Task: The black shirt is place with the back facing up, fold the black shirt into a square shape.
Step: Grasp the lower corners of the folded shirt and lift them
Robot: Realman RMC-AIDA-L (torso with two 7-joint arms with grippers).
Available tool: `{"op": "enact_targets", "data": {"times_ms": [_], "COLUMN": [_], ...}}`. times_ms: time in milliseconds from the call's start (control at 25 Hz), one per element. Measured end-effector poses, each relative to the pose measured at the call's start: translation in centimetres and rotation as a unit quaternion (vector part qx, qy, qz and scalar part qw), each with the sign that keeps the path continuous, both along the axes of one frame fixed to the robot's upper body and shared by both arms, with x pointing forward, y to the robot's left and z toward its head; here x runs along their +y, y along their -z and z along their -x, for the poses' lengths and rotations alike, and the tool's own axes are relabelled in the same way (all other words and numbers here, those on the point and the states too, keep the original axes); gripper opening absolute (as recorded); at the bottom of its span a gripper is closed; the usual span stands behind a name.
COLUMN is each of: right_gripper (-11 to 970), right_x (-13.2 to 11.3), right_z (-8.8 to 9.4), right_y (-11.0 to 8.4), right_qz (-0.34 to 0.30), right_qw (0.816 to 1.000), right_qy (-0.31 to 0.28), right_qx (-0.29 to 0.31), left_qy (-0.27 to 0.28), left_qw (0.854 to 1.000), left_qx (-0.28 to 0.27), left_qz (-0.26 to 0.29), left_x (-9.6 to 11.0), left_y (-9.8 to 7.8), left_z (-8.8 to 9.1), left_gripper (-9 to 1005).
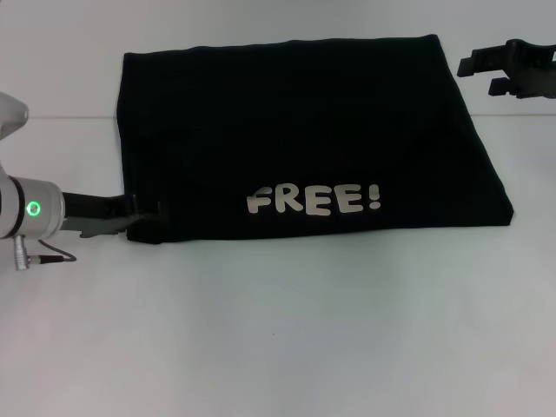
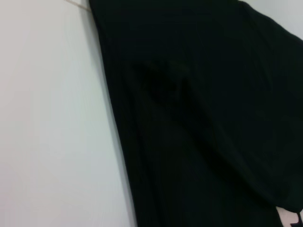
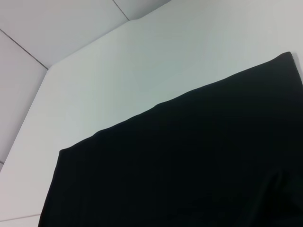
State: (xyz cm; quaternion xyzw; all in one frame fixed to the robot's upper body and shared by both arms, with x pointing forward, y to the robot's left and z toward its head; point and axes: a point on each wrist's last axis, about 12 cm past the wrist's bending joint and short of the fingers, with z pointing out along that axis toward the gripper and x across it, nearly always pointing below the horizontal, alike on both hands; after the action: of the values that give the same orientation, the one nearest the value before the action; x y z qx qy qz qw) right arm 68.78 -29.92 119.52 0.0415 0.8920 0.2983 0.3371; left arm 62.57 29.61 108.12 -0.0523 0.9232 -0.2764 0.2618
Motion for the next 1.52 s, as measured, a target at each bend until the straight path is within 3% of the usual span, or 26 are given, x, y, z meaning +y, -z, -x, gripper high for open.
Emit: {"op": "enact_targets", "data": {"times_ms": [120, 240, 640, 880, 1240, 1520], "right_gripper": [704, 703, 701, 700, 698, 697], "right_x": [0.0, -0.1, -0.5, -1.4, -4.4, -4.2], "right_z": [0.1, 0.1, 0.6, 1.6, 4.8, 5.2], "right_y": [0.1, 0.1, 0.3, 0.9, 3.4, 5.9], "right_qz": [0.0, 0.0, 0.0, 0.004, 0.054, 0.077], "right_qw": [1.0, 1.0, 1.0, 0.999, 0.993, 0.994], "right_qy": [-0.001, -0.001, -0.006, -0.023, -0.06, -0.046], "right_qx": [0.002, 0.002, 0.012, 0.031, 0.082, 0.054], "left_qy": [0.001, 0.001, 0.0, 0.017, 0.02, 0.011], "left_qw": [1.0, 1.0, 1.0, 1.0, 0.999, 1.0], "left_qx": [0.011, 0.015, 0.017, 0.018, 0.01, 0.002], "left_qz": [-0.008, -0.013, -0.007, 0.01, 0.024, 0.026], "left_x": [-0.4, -0.4, -0.2, -0.4, -0.4, -0.4], "left_y": [0.2, 0.1, 0.0, -0.9, -2.1, -2.2], "left_z": [0.0, -0.1, 0.1, -0.1, -0.7, -1.0], "left_gripper": [551, 424, 235, 2, 1, 2]}}
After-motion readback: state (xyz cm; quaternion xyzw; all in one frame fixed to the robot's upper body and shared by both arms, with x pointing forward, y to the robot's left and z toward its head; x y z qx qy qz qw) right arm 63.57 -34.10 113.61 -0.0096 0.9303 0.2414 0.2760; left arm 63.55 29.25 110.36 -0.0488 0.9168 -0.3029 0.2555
